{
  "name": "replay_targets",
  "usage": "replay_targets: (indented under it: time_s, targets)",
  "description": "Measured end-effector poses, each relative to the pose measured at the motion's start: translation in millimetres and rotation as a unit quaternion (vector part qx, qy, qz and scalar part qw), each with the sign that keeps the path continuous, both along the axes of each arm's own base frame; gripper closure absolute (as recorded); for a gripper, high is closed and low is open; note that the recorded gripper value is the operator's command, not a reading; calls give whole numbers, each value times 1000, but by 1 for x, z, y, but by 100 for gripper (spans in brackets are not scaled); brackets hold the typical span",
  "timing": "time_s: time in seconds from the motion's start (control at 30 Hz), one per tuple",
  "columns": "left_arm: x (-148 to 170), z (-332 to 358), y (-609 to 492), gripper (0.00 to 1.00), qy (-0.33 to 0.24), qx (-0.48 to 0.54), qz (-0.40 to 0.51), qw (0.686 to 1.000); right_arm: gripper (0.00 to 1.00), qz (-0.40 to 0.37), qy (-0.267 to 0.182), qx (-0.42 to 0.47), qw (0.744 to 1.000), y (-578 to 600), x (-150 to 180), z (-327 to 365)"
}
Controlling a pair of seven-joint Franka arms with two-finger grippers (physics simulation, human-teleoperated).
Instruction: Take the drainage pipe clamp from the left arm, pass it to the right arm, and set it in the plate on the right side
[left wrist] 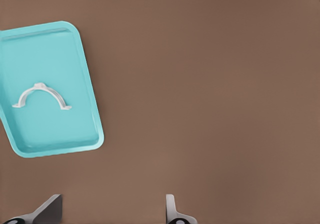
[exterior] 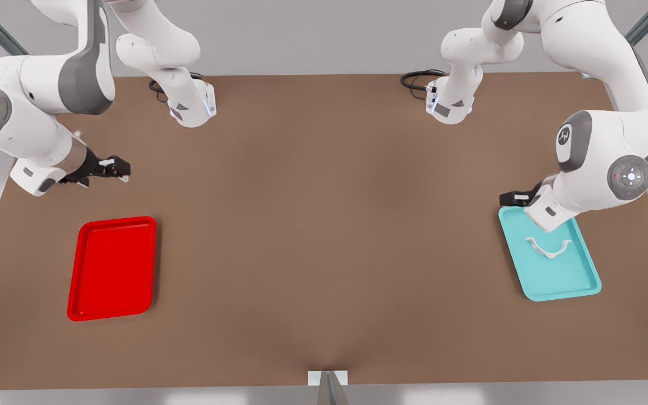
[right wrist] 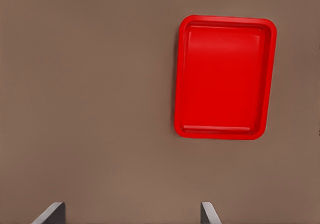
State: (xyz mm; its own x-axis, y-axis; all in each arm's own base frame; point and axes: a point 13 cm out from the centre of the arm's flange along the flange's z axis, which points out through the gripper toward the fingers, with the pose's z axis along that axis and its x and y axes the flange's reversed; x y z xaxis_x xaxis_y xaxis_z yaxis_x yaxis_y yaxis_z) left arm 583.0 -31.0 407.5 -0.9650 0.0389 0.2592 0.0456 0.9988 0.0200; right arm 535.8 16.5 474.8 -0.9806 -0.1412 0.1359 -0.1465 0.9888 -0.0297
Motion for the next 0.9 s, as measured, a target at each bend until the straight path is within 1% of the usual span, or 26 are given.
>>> replay_targets:
  time_s: [0.1,0.13,0.2,0.27,0.37,0.47,0.53,0.67,0.9]
  targets:
    - [5,-11,2,0,3,-2,-2,1000,0,-2,-5,0,1000,-6,2,1]
    - [11,-36,11,0,13,-3,5,1000,0,-3,-6,1,1000,-8,3,1]
    - [16,-110,44,0,41,-8,27,999,0,-5,-7,2,1000,-11,5,1]
    - [20,-167,75,0,47,-14,36,998,0,-7,-8,3,1000,-13,5,0]
    - [27,-216,133,0,26,-12,28,999,0,-6,-9,3,1000,-15,6,0]
    - [32,-245,203,0,-4,-21,12,1000,0,-3,-9,4,1000,-14,6,0]
    - [36,-250,230,0,-27,-26,-21,999,0,0,-10,4,1000,-11,6,0]
    - [52,-268,253,0,-59,-28,-118,991,0,7,-7,2,1000,-5,6,-5]
    - [54,-301,289,0,-67,-28,-274,959,0,21,-21,4,1000,16,12,-4]
